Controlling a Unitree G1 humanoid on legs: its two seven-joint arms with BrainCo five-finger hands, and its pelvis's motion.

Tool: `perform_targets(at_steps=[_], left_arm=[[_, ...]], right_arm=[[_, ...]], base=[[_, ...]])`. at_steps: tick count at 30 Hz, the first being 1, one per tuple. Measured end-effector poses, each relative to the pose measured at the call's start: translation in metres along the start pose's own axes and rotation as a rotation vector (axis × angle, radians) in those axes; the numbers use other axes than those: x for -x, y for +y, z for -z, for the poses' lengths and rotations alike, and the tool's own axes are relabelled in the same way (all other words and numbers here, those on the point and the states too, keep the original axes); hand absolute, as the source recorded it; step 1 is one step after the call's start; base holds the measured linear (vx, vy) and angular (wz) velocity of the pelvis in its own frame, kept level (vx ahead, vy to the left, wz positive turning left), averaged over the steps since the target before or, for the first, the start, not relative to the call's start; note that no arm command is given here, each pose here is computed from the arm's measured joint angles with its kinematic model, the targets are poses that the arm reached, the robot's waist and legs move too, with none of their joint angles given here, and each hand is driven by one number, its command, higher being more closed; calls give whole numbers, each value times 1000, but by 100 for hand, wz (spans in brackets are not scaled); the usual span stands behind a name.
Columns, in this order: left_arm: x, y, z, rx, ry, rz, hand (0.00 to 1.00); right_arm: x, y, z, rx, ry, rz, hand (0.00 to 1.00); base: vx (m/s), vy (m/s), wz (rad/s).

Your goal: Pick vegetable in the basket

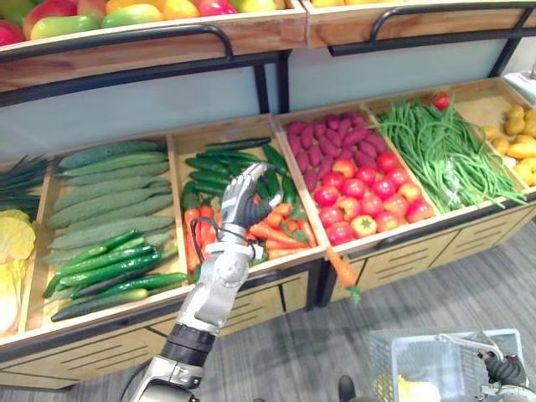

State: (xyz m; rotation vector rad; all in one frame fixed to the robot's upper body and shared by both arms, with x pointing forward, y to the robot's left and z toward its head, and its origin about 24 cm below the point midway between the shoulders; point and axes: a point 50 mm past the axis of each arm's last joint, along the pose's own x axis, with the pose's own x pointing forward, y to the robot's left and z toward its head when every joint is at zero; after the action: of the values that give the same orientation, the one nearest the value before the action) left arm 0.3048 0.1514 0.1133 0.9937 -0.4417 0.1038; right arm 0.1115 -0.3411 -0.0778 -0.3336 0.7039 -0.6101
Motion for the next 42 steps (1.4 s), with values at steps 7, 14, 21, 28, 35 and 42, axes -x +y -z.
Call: perform_targets(at_steps=[7,14,21,28,35,42], left_arm=[[5,-7,25,-293,-26,112,0],[20,-9,74,-505,51,276,0],[9,-2,97,-642,83,348,0],[-8,-2,94,-720,34,376,0],[-33,-2,70,-740,-77,348,0],[-39,-6,67,-753,-94,357,0]], right_arm=[[2,-1,1,5,-7,2,100],[4,5,3,23,-4,-25,100],[1,10,-5,12,-45,-33,100],[-2,16,-9,3,-47,-45,100],[-3,16,-13,-35,-63,-33,100],[-5,17,-29,-44,-121,-17,100]], base=[[14,0,4],[46,-6,0],[42,-8,-9],[41,-16,-12],[23,-16,-12],[5,-13,-11]])
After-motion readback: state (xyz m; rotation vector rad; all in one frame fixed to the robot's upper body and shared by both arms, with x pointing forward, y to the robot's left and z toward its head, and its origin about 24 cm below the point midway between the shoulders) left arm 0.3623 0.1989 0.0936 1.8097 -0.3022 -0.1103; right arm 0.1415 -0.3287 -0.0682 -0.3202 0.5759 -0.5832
